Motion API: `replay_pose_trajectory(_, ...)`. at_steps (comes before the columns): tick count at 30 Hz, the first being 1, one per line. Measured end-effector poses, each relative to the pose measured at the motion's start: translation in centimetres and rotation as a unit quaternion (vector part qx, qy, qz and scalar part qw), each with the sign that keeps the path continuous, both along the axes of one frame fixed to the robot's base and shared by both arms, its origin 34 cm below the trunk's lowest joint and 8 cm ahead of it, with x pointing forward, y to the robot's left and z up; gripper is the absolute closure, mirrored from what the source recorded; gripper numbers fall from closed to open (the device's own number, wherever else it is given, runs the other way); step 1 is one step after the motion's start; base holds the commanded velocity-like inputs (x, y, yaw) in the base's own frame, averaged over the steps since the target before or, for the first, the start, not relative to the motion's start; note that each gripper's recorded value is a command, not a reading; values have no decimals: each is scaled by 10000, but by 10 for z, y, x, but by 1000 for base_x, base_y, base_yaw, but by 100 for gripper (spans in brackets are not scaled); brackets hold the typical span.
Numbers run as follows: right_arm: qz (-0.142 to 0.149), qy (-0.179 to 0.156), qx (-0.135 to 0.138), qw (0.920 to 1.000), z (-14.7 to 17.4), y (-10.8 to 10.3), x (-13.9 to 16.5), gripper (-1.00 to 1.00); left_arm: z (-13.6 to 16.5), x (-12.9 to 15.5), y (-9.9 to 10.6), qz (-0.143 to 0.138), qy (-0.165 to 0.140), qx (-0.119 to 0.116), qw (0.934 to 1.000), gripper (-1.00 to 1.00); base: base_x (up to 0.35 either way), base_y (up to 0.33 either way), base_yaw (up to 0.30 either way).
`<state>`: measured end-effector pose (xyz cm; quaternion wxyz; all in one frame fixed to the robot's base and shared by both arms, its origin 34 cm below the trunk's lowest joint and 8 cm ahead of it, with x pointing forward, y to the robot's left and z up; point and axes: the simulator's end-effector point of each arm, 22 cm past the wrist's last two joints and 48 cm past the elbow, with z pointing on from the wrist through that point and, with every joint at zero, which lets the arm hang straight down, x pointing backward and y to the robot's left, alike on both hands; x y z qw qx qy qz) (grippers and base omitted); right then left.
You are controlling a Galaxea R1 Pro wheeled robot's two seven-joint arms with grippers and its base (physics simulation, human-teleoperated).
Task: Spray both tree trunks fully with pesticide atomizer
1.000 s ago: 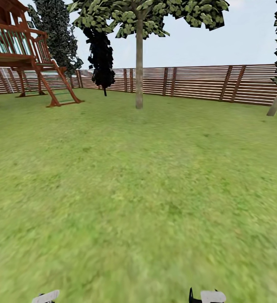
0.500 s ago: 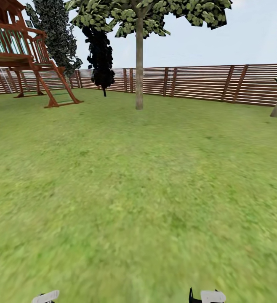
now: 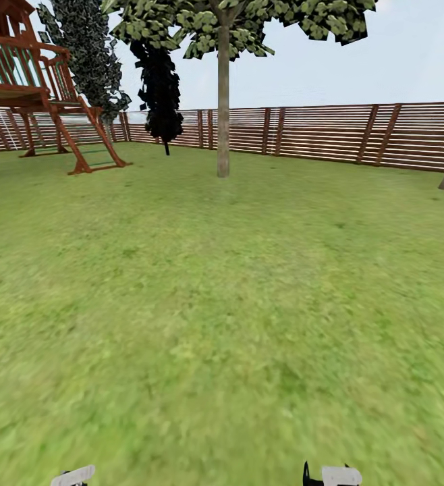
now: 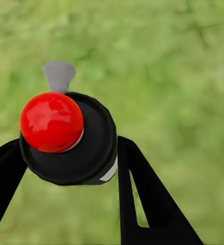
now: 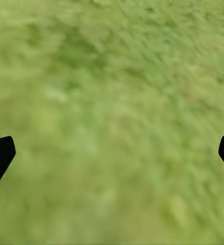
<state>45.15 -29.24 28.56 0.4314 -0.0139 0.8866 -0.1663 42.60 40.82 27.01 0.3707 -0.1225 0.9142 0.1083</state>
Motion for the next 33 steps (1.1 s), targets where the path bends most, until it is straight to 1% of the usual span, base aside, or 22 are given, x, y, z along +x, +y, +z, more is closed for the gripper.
replay_pose_trajectory(33, 0, 0, 0, 10000, 0, 0, 0, -100, 0, 0, 0, 0, -4, 3, 10000, 100, 339, 0, 0)
